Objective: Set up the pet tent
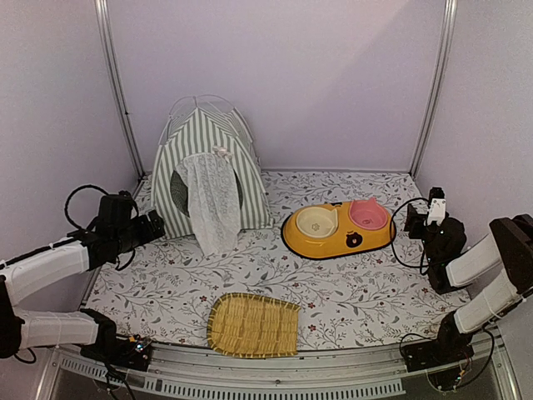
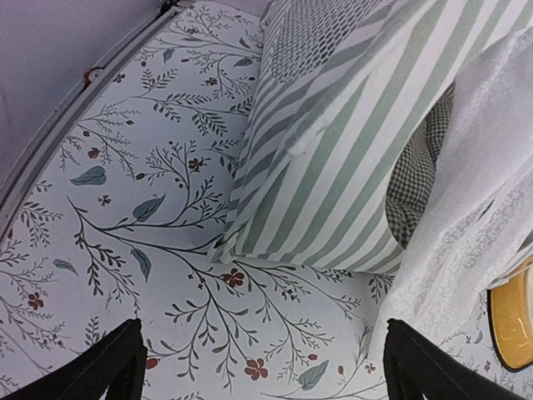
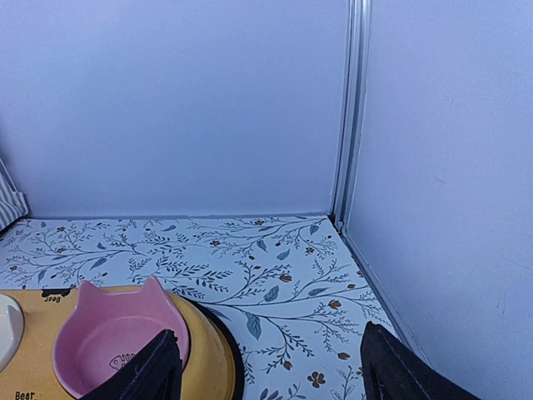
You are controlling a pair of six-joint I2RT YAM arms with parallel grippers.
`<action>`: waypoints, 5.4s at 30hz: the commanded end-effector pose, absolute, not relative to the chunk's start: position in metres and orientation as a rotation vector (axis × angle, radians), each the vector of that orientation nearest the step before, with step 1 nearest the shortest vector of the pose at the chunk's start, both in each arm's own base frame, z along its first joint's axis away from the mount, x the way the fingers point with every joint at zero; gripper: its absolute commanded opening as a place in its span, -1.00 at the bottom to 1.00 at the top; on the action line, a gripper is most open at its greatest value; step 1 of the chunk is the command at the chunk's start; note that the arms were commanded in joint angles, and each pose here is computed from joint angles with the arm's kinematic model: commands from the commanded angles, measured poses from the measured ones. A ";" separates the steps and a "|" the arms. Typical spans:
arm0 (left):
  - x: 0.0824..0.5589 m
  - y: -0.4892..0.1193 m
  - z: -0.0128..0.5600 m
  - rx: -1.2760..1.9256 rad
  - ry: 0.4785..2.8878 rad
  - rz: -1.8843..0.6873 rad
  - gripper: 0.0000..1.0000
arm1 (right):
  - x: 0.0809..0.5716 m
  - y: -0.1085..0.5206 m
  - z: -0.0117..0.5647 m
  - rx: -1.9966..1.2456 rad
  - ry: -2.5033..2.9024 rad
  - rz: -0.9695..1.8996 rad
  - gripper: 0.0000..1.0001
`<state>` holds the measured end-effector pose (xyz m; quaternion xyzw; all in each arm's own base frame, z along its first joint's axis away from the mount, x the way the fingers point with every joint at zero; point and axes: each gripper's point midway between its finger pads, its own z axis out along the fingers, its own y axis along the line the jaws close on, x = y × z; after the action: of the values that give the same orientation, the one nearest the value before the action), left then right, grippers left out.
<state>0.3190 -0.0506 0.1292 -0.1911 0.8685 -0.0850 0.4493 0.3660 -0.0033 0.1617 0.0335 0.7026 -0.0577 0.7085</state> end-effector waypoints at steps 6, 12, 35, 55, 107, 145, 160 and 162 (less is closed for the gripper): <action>0.336 -0.009 0.164 -0.368 1.948 0.104 0.99 | 0.368 -0.003 0.172 0.071 1.521 -0.121 0.98; 0.344 0.012 0.178 -0.314 1.782 0.247 0.99 | 0.368 -0.004 0.172 0.072 1.521 -0.123 0.98; 0.339 0.026 0.174 -0.172 1.459 0.267 0.99 | 0.371 -0.004 0.171 0.070 1.532 -0.119 0.98; 0.346 0.009 0.175 -0.067 1.430 0.247 0.99 | 0.375 -0.005 0.169 0.070 1.546 -0.112 0.98; 0.358 0.002 0.170 -0.018 1.468 0.224 0.99 | 0.380 -0.006 0.167 0.069 1.565 -0.104 0.98; 0.358 0.002 0.169 -0.016 1.473 0.222 0.99 | 0.383 -0.006 0.165 0.066 1.580 -0.094 0.98; 0.358 0.002 0.169 -0.017 1.473 0.222 0.99 | 0.385 -0.006 0.164 0.067 1.585 -0.090 0.98; 0.358 0.003 0.169 -0.017 1.473 0.223 0.99 | 0.385 -0.006 0.164 0.065 1.585 -0.089 0.98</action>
<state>0.3569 -0.0004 0.1568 -0.0049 0.6857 0.0981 0.7212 0.3801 -0.0057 0.1631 0.0262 0.7113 -0.0470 0.7008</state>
